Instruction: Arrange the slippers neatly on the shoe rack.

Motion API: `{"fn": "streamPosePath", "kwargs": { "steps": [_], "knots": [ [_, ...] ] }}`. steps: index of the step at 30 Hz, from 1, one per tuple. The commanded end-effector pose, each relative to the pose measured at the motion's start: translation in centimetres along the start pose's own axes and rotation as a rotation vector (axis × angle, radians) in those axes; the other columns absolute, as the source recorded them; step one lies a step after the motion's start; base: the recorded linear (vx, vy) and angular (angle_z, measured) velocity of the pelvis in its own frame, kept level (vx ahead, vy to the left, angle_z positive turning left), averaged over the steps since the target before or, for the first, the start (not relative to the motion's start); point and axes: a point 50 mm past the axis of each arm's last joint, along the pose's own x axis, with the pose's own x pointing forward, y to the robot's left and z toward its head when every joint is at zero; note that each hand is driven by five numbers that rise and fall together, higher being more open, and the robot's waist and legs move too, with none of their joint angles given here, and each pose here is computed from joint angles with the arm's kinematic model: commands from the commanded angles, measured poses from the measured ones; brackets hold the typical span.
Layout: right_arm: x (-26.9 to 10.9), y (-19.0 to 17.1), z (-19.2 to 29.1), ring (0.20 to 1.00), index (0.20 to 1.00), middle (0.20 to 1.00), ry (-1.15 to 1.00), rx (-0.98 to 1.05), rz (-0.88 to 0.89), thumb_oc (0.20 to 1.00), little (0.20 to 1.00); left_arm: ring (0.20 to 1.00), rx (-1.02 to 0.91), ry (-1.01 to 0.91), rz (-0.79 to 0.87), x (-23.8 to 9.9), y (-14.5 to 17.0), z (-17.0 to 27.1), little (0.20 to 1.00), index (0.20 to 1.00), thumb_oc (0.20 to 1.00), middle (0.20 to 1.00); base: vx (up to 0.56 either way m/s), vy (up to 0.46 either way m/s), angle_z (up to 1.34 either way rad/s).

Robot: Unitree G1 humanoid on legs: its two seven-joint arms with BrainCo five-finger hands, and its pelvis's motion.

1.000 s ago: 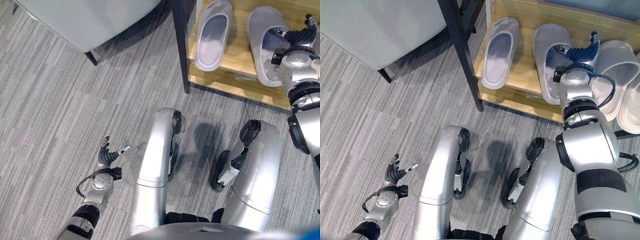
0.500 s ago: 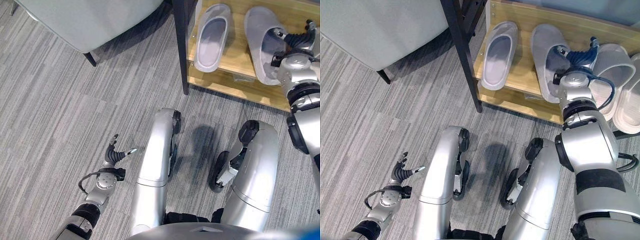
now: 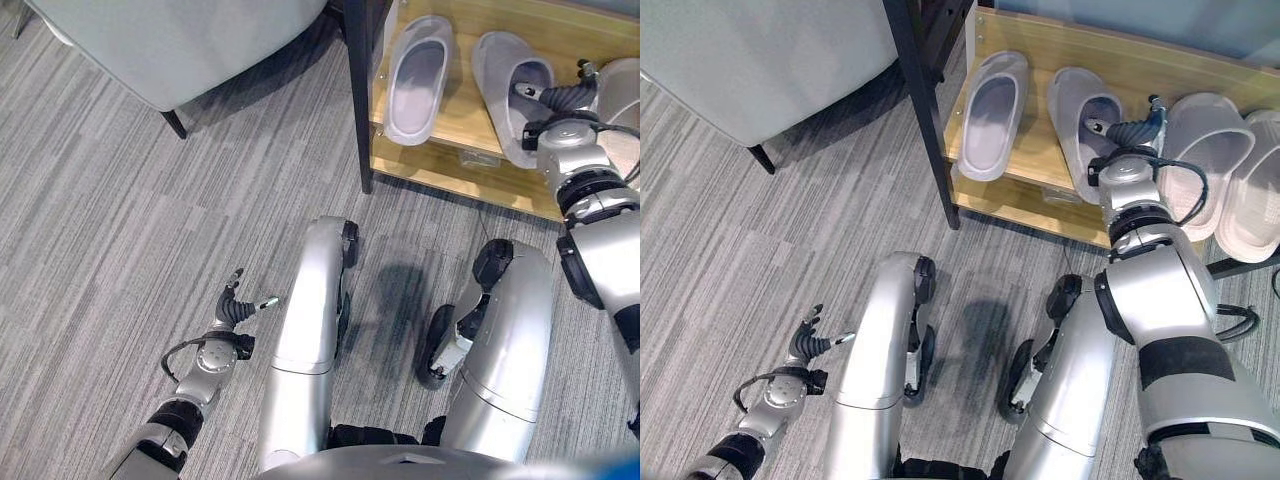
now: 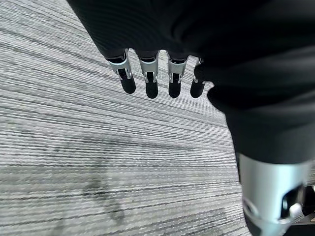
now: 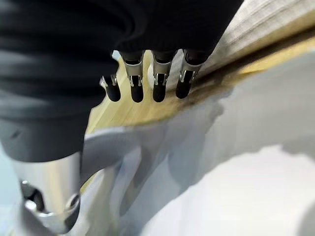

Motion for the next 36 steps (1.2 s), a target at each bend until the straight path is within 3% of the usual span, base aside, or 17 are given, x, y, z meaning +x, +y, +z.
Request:
{"fn": "streamPosePath", "kwargs": {
  "steps": [1, 7, 17, 36],
  "knots": [
    [-1.2, 2.7, -0.6, 1.0, 1.0, 1.0, 0.003, 0.149, 0.056, 1.0, 1.0, 1.0, 0.026, -0.013, -0.037, -1.3, -0.7, -0.7, 1.0, 1.0, 1.0, 1.0, 0.01, 0.02, -0.05],
    [-3.7, 6.9, -1.6, 1.0, 1.0, 1.0, -0.003, 0.206, 0.156, 1.0, 1.0, 1.0, 0.011, 0.032, -0.009, -1.2, -0.9, -1.3, 1.0, 1.0, 1.0, 1.0, 0.01, 0.01, -0.07],
    [-6.7, 11.0, 0.8, 1.0, 1.0, 1.0, -0.068, 0.312, 0.282, 1.0, 1.0, 1.0, 0.036, 0.055, 0.028, -0.8, -1.0, -1.3, 1.0, 1.0, 1.0, 1.0, 0.0, 0.001, -0.05],
    [-6.8, 11.5, 2.1, 1.0, 1.0, 1.0, -0.071, 0.349, 0.306, 1.0, 1.0, 1.0, 0.072, 0.066, 0.022, -0.7, -1.6, -1.7, 1.0, 1.0, 1.0, 1.0, 0.0, 0.0, 0.0]
  ]
}}
